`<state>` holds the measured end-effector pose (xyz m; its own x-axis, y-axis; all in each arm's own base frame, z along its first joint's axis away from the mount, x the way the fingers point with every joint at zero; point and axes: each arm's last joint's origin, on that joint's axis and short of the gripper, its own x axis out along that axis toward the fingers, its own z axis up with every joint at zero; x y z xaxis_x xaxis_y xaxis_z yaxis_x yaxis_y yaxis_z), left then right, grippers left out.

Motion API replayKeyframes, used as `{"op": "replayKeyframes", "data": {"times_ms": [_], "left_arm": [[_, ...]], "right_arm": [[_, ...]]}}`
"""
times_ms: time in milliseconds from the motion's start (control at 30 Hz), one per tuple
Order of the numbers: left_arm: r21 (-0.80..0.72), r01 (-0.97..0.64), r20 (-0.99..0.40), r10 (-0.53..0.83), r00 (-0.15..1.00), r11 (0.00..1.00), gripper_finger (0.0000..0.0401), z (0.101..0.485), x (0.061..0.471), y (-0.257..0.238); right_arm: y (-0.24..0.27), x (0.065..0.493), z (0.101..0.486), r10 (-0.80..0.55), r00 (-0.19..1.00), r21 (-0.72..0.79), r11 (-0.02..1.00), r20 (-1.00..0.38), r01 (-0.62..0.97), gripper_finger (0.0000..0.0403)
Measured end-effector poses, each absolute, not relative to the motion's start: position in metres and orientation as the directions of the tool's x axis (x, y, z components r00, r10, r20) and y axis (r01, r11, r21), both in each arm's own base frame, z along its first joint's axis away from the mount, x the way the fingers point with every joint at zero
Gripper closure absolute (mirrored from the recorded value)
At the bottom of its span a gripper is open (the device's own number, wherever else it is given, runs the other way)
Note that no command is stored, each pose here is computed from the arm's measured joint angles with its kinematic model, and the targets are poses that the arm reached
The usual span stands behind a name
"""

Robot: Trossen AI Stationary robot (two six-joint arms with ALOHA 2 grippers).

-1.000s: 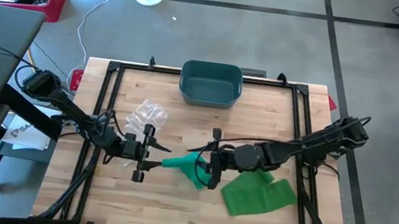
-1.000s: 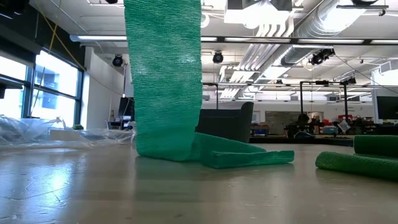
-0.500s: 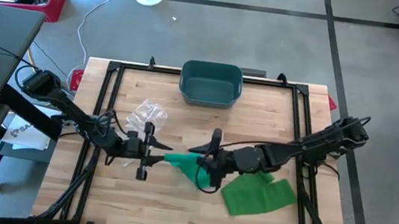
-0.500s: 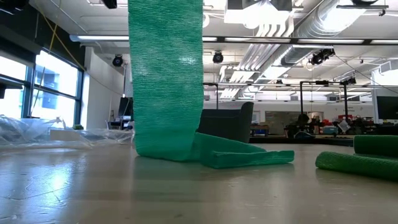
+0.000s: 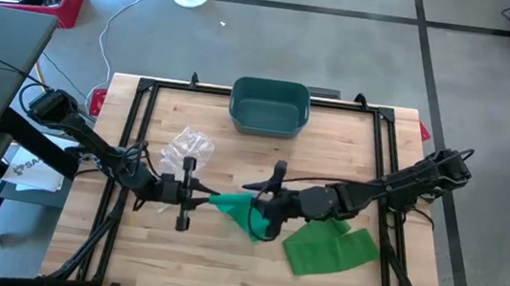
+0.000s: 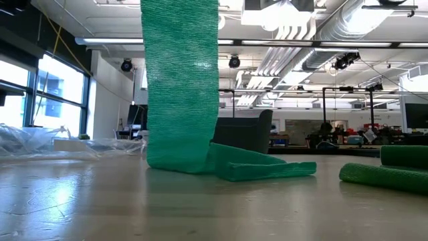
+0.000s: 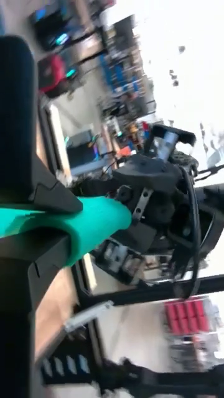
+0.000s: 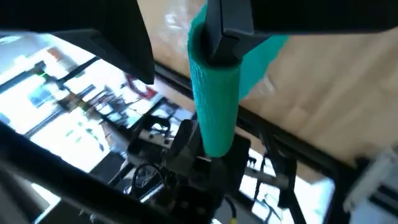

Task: Roll bandage
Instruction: Roll the blue bandage

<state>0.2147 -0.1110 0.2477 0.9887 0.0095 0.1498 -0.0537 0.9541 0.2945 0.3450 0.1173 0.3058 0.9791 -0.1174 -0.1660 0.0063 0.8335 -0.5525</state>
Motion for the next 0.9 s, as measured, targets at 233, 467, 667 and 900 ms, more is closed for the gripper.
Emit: {"op": "replayKeyframes", "data": {"times_ms": [233, 467, 667, 900], "left_arm": [[0.363, -0.075, 0.123, 0.032, 0.992, 0.929, 0.0366, 0.258, 0.22, -0.114], [0.184, -0.077, 0.06, 0.067, 0.996, 0.98, 0.0295, 0.272, 0.228, -0.115], [-0.025, -0.104, -0.017, 0.103, 0.995, 0.994, 0.0259, 0.27, 0.229, -0.108], [0.034, -0.056, -0.038, 0.057, 0.998, 0.998, 0.0265, 0.268, 0.231, -0.106]], "right_arm": [[0.104, 0.35, 0.304, -0.055, 0.981, -0.441, 0.897, -0.188, -0.035, 0.0265], [0.111, 0.347, 0.303, -0.064, 0.978, -0.79, 0.601, -0.199, -0.121, 0.0263], [0.127, 0.34, 0.304, -0.173, 0.968, -0.96, 0.244, -0.181, -0.136, 0.0263], [0.136, 0.335, 0.306, -0.226, 0.962, -0.901, 0.432, -0.152, -0.042, 0.0263]]}}
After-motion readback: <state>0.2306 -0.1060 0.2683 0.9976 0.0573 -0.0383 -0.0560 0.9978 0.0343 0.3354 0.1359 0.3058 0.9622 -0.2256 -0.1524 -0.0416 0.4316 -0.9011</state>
